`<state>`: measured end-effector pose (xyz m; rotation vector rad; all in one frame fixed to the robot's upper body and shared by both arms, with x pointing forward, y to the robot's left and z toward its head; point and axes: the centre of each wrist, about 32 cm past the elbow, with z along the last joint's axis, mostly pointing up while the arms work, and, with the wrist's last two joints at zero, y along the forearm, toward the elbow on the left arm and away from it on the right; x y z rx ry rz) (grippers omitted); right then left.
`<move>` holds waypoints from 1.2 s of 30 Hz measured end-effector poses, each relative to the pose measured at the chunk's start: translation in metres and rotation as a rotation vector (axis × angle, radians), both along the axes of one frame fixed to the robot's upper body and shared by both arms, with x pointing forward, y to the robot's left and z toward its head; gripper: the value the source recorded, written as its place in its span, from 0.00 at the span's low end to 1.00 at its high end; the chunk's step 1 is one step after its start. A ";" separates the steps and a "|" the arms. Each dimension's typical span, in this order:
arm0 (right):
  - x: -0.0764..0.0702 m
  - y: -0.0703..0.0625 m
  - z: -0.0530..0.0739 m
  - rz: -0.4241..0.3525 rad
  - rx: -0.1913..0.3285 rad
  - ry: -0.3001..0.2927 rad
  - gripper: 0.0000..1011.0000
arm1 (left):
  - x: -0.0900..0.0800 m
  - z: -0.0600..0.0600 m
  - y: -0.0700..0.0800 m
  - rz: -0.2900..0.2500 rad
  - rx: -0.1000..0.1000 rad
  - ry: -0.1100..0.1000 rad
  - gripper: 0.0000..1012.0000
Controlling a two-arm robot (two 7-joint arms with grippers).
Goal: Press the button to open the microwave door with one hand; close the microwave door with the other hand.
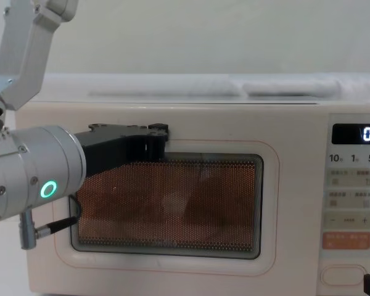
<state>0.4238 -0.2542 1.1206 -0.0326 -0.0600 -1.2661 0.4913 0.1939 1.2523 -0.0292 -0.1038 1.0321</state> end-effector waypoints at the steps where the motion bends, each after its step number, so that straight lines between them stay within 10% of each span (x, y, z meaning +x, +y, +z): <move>1: 0.000 0.000 0.000 0.000 0.000 0.000 0.99 | 0.000 0.000 0.000 0.001 0.001 0.000 0.00; 36: 0.000 0.000 0.000 0.000 0.000 0.000 0.99 | 0.008 -0.004 0.001 0.020 0.023 0.005 0.00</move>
